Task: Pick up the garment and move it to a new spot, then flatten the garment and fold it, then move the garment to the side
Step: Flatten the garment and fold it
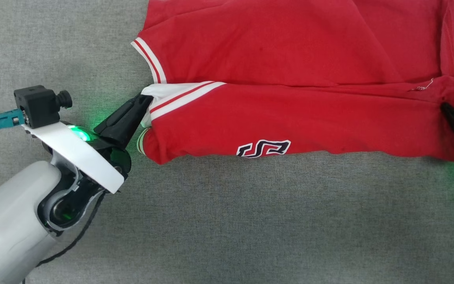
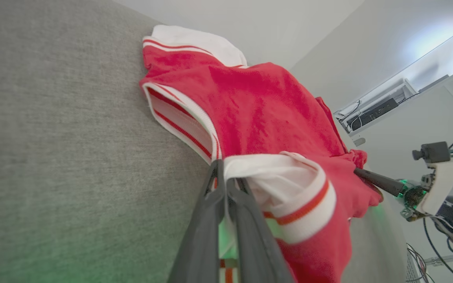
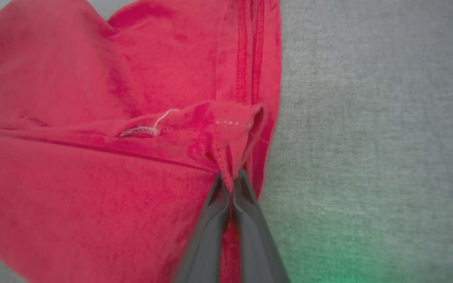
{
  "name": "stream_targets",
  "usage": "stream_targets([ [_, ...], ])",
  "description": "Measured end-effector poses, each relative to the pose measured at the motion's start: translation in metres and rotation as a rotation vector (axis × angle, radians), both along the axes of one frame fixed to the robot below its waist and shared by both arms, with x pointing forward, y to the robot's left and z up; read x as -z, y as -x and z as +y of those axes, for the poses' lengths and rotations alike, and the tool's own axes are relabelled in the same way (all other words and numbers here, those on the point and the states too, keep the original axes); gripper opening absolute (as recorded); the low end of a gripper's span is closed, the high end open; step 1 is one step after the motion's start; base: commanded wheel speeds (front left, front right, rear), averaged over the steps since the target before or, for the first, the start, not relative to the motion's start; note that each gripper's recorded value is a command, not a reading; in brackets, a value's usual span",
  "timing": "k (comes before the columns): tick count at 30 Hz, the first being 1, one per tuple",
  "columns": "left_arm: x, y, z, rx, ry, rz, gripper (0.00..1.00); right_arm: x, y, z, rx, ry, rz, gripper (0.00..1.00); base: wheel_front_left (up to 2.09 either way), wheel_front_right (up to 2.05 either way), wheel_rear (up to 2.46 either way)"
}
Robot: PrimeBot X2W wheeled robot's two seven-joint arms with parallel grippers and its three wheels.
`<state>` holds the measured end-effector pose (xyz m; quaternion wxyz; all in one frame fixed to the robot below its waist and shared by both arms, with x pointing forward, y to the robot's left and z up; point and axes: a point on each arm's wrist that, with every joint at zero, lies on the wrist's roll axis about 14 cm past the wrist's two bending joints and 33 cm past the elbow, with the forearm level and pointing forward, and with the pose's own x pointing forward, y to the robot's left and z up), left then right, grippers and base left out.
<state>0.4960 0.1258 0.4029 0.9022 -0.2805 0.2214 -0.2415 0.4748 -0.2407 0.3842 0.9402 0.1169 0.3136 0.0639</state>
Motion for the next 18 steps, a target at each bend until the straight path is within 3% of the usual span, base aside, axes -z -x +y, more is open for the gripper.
stream_targets([
  [1, 0.000, 0.000, 0.001, 0.007, -0.016, -0.006, 1.00, -0.001, 0.000, 0.000, 0.002, 0.000, -0.006, 0.50, 0.00, 0.00, 0.00],
  [2, 0.000, 0.000, 0.004, 0.021, -0.047, -0.018, 1.00, -0.002, 0.000, -0.001, 0.008, -0.002, -0.014, 0.98, 0.00, 0.00, 0.00],
  [6, -0.009, -0.004, 0.021, 0.055, -0.170, -0.085, 1.00, -0.011, 0.000, -0.004, 0.028, -0.007, -0.047, 1.00, 0.00, 0.00, 0.00],
  [12, -0.051, -0.008, 0.039, 0.091, -0.270, -0.183, 1.00, -0.032, 0.003, -0.009, 0.046, -0.009, -0.109, 1.00, 0.00, 0.00, 0.00],
  [16, -0.060, -0.003, 0.043, 0.137, -0.326, -0.149, 1.00, -0.046, 0.004, -0.008, 0.046, -0.014, -0.145, 1.00, 0.00, 0.00, 0.00],
  [18, -0.053, 0.011, 0.040, 0.195, -0.364, -0.061, 1.00, -0.055, 0.005, -0.007, 0.044, -0.016, -0.168, 1.00, 0.00, 0.00, 0.00],
])
